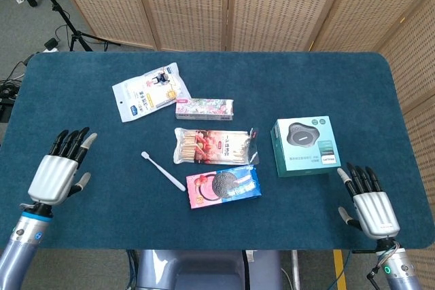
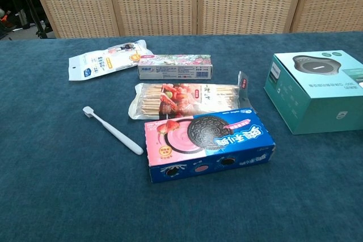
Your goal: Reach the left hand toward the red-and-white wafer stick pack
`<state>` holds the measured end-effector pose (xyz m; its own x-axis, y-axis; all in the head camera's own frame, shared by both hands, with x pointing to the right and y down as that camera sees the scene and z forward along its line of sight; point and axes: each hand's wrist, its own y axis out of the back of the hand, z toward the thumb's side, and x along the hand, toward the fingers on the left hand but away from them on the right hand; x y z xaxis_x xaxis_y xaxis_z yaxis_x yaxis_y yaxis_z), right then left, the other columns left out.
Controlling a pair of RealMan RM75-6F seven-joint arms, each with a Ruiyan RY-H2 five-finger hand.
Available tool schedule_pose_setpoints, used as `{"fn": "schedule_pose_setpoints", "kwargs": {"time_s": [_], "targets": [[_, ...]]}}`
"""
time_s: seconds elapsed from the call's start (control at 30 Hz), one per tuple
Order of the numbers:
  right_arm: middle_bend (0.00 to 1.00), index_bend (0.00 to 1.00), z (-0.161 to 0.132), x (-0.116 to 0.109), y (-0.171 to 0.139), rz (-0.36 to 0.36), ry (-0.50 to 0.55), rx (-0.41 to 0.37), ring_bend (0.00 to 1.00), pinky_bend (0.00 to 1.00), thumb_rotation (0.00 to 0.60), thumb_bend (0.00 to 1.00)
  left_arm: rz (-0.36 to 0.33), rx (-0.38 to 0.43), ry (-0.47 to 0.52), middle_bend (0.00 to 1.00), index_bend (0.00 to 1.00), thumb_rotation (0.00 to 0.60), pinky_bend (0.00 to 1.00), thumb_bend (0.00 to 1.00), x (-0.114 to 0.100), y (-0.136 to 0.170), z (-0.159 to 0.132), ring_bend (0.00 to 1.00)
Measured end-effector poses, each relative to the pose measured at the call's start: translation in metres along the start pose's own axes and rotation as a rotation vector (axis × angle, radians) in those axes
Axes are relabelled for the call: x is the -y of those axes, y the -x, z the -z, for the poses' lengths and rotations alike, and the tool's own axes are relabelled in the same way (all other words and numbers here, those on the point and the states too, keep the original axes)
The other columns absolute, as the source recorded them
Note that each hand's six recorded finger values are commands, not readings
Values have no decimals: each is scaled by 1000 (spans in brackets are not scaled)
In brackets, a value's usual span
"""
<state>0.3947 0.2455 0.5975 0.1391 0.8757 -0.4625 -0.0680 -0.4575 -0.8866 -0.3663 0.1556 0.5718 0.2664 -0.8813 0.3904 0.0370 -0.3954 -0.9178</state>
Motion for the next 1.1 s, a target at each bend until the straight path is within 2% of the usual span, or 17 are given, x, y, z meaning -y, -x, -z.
{"fn": "schedule_pose_setpoints", "kwargs": {"time_s": [0.07, 0.13, 0.23, 0.3, 0.47, 0.63, 0.9, 1.1], "targets": [[0, 0, 1, 0, 0, -1, 3, 0, 0, 0, 600, 363, 0, 38, 8, 300, 0, 600, 312, 471, -7, -16, -12, 389], [0, 0, 2, 0, 0, -2, 7, 3, 0, 0, 600, 363, 9, 66, 18, 379, 0, 600, 345, 525, -12, -29, -22, 454], [0, 0, 4, -1, 1, -4, 14, 9, 0, 0, 600, 363, 41, 94, 38, 489, 0, 600, 384, 616, -17, -48, -35, 538], [0, 0, 5, -2, 1, -2, 20, 11, 0, 0, 600, 363, 71, 108, 51, 527, 0, 600, 401, 662, -19, -61, -43, 567], [0, 0, 10, -6, 1, 6, 45, 20, 0, 0, 600, 363, 144, 144, 39, 547, 0, 600, 411, 754, -25, -97, -69, 581], [0, 0, 14, -7, 2, 5, 56, 25, 0, 0, 600, 364, 216, 166, 50, 556, 0, 600, 414, 830, -25, -120, -92, 583], [0, 0, 22, -9, 3, 4, 82, 39, 0, 0, 600, 363, 429, 233, 158, 560, 0, 600, 414, 881, -17, -146, -146, 584], [0, 0, 27, -10, 4, 0, 100, 47, 0, 0, 600, 364, 556, 252, 182, 560, 0, 600, 414, 904, -12, -161, -181, 584]]}}
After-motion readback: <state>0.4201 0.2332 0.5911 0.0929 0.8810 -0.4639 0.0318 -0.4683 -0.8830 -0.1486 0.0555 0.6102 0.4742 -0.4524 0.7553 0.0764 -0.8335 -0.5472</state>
